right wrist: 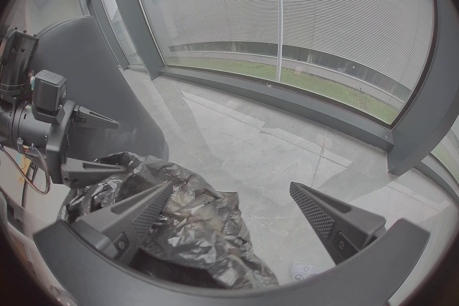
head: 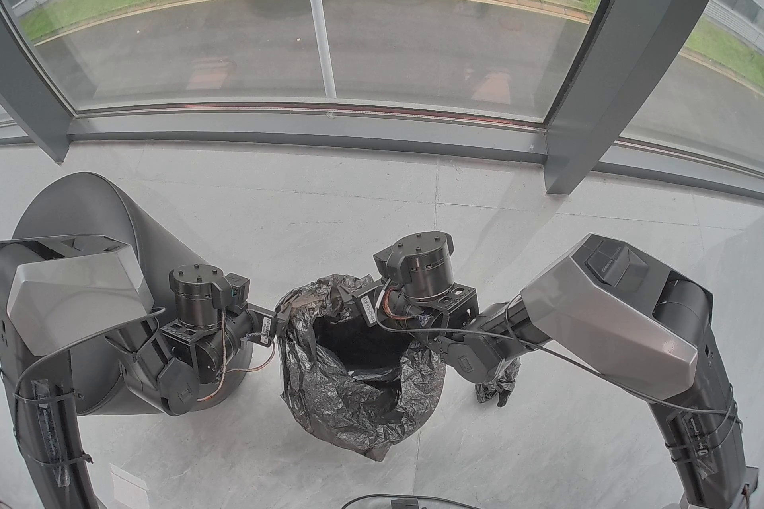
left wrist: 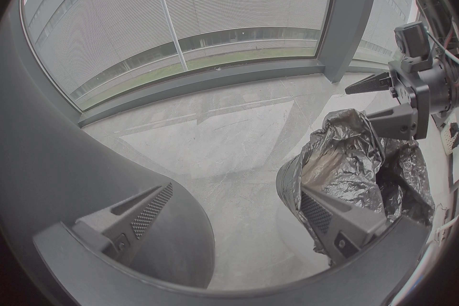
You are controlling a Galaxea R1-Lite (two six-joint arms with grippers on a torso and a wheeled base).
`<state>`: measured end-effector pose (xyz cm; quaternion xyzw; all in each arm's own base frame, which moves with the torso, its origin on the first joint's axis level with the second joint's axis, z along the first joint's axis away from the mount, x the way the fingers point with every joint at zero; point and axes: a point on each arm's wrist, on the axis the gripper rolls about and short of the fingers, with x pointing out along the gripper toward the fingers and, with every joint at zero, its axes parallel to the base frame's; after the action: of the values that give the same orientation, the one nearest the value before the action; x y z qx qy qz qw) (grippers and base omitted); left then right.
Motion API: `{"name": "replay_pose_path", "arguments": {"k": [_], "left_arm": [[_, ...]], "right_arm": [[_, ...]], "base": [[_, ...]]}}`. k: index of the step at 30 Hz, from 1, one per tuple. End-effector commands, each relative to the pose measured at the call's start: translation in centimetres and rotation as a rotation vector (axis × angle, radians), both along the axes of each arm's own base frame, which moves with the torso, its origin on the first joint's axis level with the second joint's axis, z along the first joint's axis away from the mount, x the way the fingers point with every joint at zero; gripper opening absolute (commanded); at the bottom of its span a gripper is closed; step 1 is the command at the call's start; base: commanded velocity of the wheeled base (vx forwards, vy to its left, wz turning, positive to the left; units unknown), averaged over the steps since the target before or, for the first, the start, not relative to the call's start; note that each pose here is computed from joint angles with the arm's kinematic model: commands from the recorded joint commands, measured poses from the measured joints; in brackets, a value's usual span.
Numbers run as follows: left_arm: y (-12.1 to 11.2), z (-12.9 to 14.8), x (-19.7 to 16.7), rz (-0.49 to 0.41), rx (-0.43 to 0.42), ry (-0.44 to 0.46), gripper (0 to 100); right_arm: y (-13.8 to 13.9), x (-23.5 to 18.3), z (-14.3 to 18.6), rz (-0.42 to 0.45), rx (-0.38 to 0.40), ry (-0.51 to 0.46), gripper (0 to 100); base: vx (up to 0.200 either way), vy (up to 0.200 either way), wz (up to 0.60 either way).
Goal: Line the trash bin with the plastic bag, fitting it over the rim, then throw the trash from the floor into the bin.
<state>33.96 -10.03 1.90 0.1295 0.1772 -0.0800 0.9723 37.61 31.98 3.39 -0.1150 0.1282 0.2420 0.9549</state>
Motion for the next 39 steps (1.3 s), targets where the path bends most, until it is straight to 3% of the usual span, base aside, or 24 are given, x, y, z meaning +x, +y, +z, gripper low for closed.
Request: {"name": "replay_pose_path", "arguments": {"k": [1, 9, 21, 32, 39], "left_arm": [[0.0, -0.3, 0.1, 0.001, -0.001, 0.004, 100], [-0.2, -0.3, 0.6, 0.010, -0.025, -0.001, 100], [-0.5, 2.9, -1.1, 0.002, -0.113, -0.052, 100], [-1.8, 3.1, -5.9, -0.104, -0.177, 0.046, 100], [-2.3, 2.3, -8.2, -0.168, -0.168, 0.118, 100]], "right_arm": [[-0.3, 0.5, -0.9, -0.011, -0.010, 0.010, 100], [-0.6, 0.5, 0.0, -0.018, 0.004, -0.003, 100], [-1.4, -1.3, 3.4, -0.015, 0.034, -0.016, 100], [-1.6, -5.7, 3.8, 0.036, 0.068, 0.007, 100], [-2.4, -6.5, 2.8, 0.035, 0.064, 0.022, 100]], "base": [[0.000, 0.000, 0.00], [0.000, 0.000, 0.00], [0.000, 0.000, 0.00], [0.000, 0.000, 0.00], [0.000, 0.000, 0.00]]}}
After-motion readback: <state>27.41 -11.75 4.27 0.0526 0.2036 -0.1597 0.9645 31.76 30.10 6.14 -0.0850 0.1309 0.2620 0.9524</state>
